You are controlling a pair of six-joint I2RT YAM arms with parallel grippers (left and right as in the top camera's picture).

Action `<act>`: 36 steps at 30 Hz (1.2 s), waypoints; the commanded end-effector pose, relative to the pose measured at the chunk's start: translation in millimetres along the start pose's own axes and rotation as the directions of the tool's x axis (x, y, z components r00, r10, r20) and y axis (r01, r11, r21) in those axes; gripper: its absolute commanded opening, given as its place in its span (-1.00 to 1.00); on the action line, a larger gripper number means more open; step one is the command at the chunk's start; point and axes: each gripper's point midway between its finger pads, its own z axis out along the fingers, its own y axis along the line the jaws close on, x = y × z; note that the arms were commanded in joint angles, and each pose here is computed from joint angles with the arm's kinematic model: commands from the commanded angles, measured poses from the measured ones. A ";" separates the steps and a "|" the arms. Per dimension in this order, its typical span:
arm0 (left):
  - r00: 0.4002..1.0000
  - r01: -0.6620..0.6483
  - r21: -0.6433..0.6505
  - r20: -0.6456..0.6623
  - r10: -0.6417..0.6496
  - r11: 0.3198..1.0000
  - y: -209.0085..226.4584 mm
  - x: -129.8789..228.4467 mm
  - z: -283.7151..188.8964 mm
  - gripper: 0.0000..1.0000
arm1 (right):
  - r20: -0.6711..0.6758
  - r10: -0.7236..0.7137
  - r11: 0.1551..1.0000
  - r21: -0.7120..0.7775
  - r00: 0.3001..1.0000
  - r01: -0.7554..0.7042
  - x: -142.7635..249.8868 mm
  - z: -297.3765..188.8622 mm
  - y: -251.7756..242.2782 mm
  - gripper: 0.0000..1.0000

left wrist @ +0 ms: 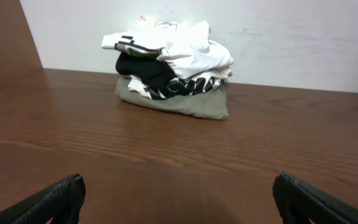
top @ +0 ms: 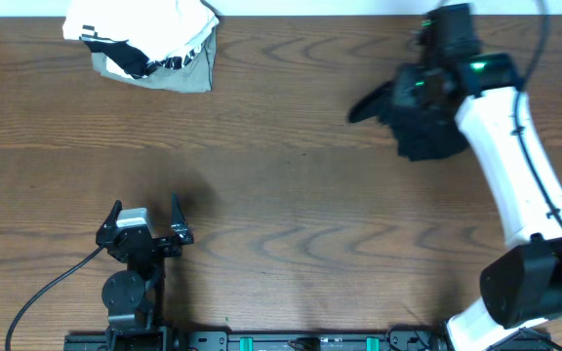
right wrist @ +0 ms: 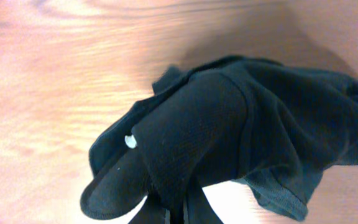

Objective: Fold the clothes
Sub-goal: 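Grasp the black garment's edge with the right gripper and lift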

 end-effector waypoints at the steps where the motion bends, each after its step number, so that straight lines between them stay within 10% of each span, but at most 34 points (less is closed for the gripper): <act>1: 0.999 -0.020 -0.029 -0.045 0.018 0.999 5.9 17.2 1.6 0.96 | 0.030 -0.060 0.996 -0.069 0.998 0.062 7.0 -9.7 47.5 -0.97; 13: 0.999 -0.020 -0.029 -0.045 0.018 0.999 5.9 17.2 1.6 0.96 | 0.475 -0.090 0.991 0.132 0.875 0.030 -39.9 -142.5 34.6 -0.98; 27: 0.999 -0.020 -0.029 -0.045 0.018 0.999 5.9 17.2 1.6 0.96 | 0.533 0.153 0.849 0.360 0.832 -0.387 -54.2 -185.6 -168.7 -0.96; 36: 0.999 -0.020 -0.029 -0.045 0.018 0.999 5.9 17.2 1.6 0.96 | 0.554 0.221 0.891 0.220 0.802 -0.398 -36.0 -216.9 -148.6 -0.97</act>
